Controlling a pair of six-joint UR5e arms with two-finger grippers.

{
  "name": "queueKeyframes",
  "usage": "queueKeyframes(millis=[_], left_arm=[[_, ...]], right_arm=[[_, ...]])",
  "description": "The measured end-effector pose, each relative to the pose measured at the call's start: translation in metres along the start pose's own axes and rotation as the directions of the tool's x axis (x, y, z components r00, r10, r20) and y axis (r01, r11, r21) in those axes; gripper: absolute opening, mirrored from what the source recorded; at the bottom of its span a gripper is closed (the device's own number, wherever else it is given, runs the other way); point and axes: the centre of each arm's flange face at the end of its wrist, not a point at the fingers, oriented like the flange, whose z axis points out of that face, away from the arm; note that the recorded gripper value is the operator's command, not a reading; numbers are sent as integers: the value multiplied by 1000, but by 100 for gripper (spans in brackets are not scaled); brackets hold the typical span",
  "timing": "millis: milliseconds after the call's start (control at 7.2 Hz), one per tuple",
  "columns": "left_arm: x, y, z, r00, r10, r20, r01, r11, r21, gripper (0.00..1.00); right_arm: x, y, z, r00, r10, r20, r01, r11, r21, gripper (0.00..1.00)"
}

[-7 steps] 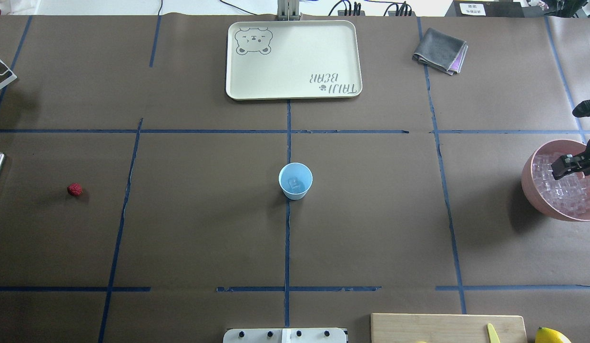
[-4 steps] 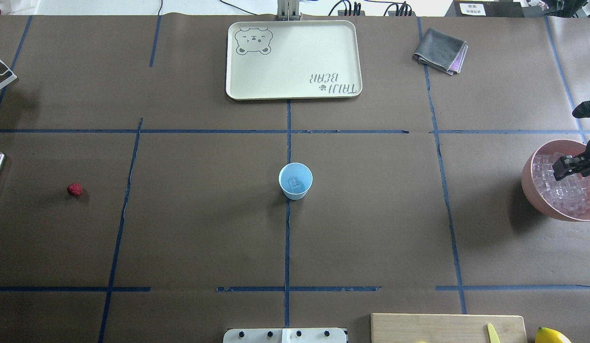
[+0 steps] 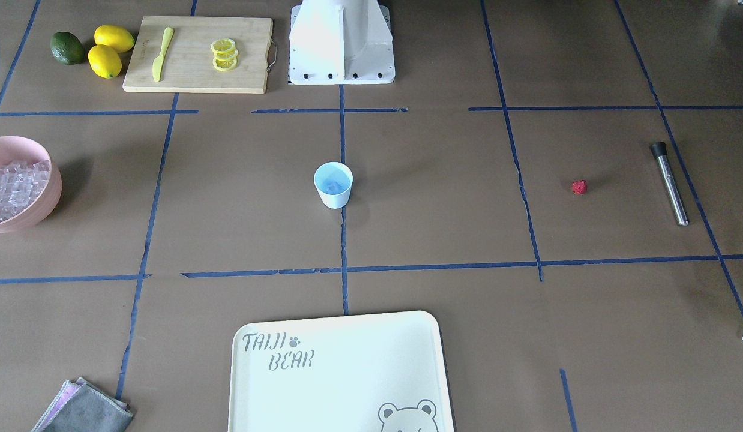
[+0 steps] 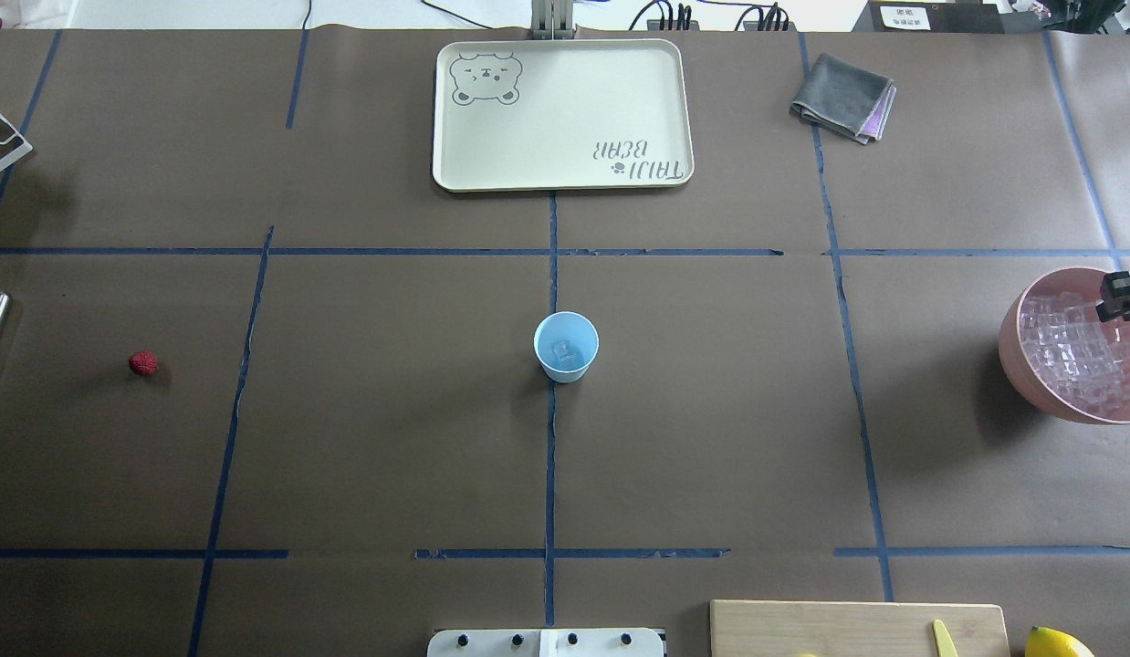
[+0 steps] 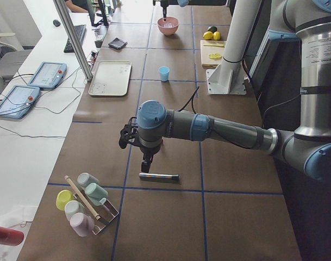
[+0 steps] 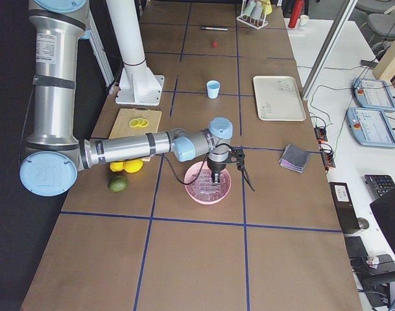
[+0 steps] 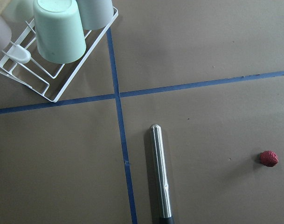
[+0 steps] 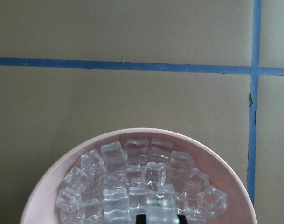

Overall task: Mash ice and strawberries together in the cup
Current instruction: 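Lift the ice cube with the right gripper out of the pink bowl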

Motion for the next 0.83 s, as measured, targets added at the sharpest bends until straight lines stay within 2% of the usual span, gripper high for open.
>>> queueKeyframes(millis=[278,417,695,834], left_arm=[[4,0,-4,1000,-21,1,21,1000,7,100],[4,0,-4,1000,-24,1,24,1000,8,100],[4,1,-4,1000,-27,0,27,1000,7,100],[3,2,-3,1000,-31,0,31,1000,4,100]], right_arm=[[-27,-7,-48,1000,11,15,-11,1000,26,0],[-62,-22,-63,999,-23,27,22,999,32,0],[-183,-52,-80,990,-135,48,135,991,14,0],[-254,-56,-87,985,-166,51,166,986,6,1]])
